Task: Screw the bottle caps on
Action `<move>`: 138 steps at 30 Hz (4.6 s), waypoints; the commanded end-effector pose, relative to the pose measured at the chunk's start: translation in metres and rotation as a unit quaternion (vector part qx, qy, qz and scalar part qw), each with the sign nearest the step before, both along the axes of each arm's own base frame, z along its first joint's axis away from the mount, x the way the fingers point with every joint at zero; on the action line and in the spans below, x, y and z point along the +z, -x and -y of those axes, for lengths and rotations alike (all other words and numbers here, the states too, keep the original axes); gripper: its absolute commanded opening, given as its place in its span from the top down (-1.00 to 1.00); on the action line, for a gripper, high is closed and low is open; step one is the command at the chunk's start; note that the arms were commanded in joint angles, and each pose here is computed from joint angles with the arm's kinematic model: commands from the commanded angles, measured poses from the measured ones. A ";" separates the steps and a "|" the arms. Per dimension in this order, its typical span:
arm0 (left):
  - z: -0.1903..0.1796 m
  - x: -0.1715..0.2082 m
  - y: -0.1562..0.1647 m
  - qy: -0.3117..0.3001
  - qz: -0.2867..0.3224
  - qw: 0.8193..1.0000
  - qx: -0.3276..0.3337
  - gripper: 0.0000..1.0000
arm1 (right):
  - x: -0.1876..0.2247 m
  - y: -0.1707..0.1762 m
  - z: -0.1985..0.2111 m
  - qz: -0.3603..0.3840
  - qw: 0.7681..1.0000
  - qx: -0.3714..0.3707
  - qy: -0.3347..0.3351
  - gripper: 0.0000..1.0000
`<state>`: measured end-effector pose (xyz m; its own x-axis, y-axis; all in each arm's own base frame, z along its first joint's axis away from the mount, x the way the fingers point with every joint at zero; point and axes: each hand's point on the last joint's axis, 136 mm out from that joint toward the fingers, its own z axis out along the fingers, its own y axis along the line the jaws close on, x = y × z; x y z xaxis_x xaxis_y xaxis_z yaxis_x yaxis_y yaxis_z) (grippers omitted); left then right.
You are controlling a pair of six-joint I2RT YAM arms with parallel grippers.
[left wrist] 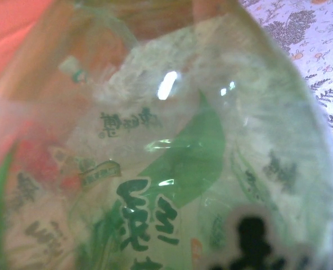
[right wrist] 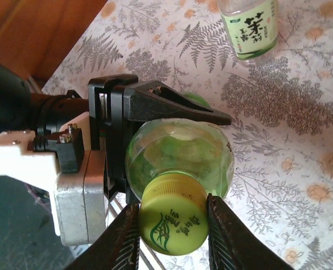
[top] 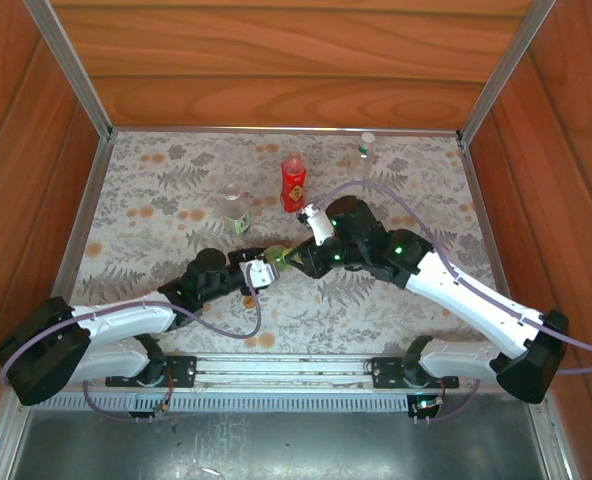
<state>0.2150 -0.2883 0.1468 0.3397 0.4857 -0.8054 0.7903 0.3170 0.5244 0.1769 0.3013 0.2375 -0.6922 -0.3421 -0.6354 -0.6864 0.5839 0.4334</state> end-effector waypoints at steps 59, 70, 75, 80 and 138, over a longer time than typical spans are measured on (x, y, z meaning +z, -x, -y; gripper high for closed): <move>0.012 0.029 -0.015 0.095 -0.087 0.991 0.037 -0.04 | 0.056 -0.035 0.005 0.247 0.958 -0.038 -0.140 -0.24; 0.024 0.041 -0.012 0.115 -0.106 0.988 0.012 -0.03 | 0.053 -0.039 -0.011 0.219 0.944 -0.059 -0.238 0.06; 0.023 0.040 -0.012 0.115 -0.107 0.987 0.016 -0.03 | 0.051 -0.036 -0.008 0.216 0.947 -0.055 -0.231 0.52; 0.021 0.039 -0.012 0.114 -0.106 0.988 0.019 -0.31 | 0.051 -0.039 -0.001 0.245 0.949 -0.054 -0.188 0.65; -0.037 0.042 -0.017 0.226 -0.141 0.953 0.145 -1.00 | 0.051 -0.361 0.064 0.295 0.937 -0.184 0.038 -0.75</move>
